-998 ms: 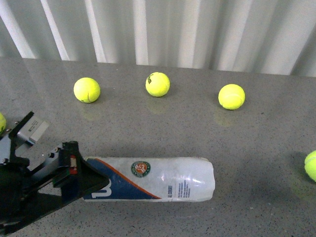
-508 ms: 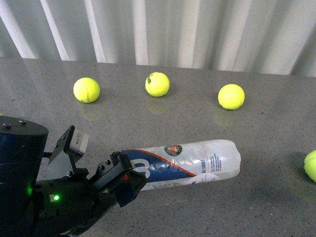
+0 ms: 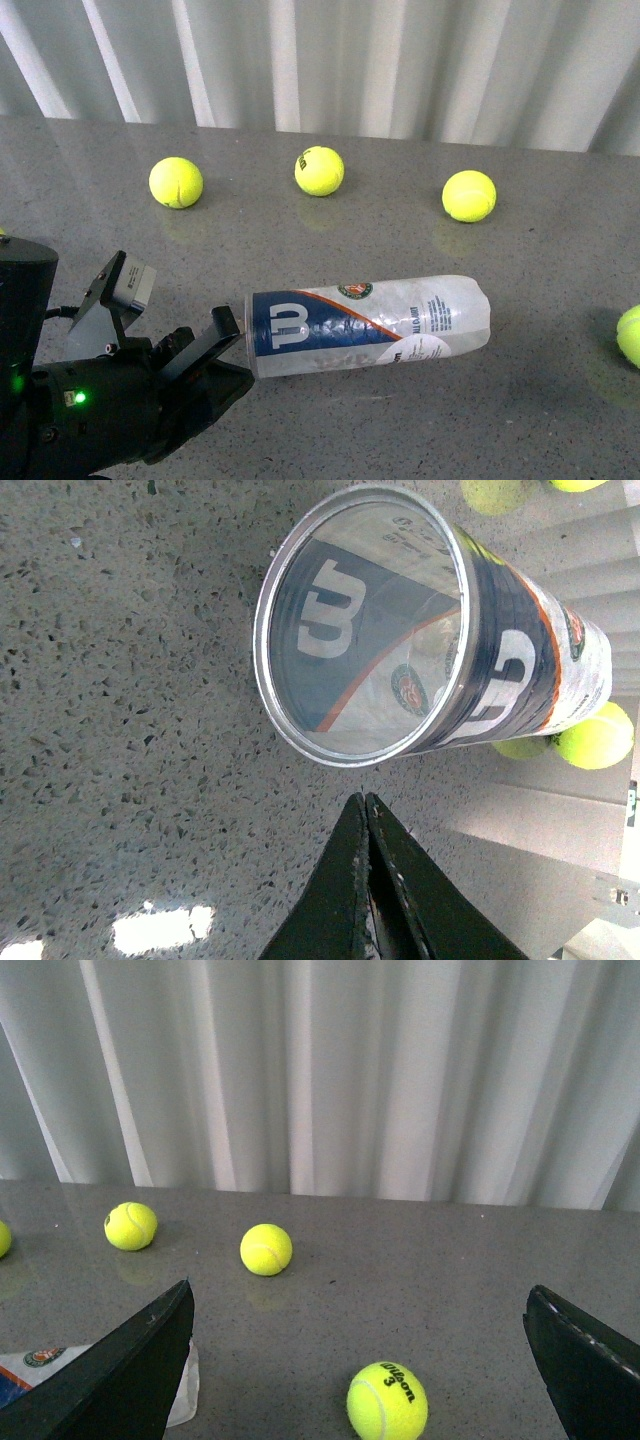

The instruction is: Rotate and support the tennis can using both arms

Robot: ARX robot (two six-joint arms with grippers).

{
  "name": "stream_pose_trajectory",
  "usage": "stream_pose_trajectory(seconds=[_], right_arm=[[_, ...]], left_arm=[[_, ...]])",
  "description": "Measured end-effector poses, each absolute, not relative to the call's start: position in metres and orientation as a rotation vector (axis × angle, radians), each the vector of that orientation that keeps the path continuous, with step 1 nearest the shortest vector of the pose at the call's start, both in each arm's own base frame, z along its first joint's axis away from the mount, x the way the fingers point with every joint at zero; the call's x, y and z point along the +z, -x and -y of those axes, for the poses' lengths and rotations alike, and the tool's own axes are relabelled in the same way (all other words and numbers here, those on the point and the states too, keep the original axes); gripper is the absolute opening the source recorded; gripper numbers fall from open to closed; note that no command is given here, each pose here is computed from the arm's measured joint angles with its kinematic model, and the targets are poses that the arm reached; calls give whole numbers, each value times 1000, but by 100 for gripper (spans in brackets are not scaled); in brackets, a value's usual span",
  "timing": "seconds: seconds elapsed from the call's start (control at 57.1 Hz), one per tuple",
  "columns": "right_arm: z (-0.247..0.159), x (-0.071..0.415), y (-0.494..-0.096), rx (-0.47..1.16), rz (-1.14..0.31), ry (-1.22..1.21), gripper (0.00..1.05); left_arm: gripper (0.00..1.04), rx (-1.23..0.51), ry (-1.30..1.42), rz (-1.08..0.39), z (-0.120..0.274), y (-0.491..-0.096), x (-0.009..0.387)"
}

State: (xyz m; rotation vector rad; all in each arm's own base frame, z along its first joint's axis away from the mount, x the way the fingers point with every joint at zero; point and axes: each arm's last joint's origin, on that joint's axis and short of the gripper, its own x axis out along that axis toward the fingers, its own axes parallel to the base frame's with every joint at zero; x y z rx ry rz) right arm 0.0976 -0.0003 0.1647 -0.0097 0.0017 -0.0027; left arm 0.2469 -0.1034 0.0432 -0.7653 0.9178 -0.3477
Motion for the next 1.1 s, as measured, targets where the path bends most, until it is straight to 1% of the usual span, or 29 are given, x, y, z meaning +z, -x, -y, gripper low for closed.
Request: stream_pose_trajectory(seconds=[0.105, 0.158, 0.28, 0.42, 0.438, 0.49, 0.508, 0.543, 0.56, 0.595, 0.665, 0.84, 0.998, 1.05, 1.103], right_arm=[[0, 165, -98, -3, -2, 10, 98], [0, 165, -98, -3, -2, 10, 98], [0, 165, -98, -3, -2, 10, 98], [0, 165, -98, -3, -2, 10, 98], [0, 165, -98, -3, -2, 10, 98], [0, 165, -98, -3, -2, 10, 98], [0, 165, -98, -3, -2, 10, 98], [0, 165, -98, -3, -2, 10, 98], [0, 165, -98, -3, -2, 10, 98], [0, 165, -98, -3, -2, 10, 98], [0, 165, -98, -3, -2, 10, 98], [0, 165, -98, -3, -2, 10, 98], [0, 165, -98, -3, -2, 10, 98], [0, 165, -98, -3, -2, 10, 98], [0, 165, -98, -3, -2, 10, 98]], left_arm=[[4, -352, 737, -920, 98, -246, 47], [11, -363, 728, -914, 96, -246, 50], [34, -370, 692, -895, 90, -247, 55], [70, -361, 667, -885, 83, -249, 55], [72, -361, 666, -885, 83, -249, 55], [82, -361, 663, -883, 83, -249, 55], [84, -361, 663, -883, 83, -249, 55], [91, -363, 663, -883, 84, -249, 55], [93, -364, 662, -883, 84, -249, 54], [99, -369, 663, -878, 86, -249, 54], [97, -380, 672, -876, 90, -249, 54], [98, -429, 733, -859, 107, -245, 56], [98, -467, 828, -865, 124, -231, 58], [92, -474, 848, -867, 131, -224, 58], [80, -482, 883, -875, 142, -216, 57]])
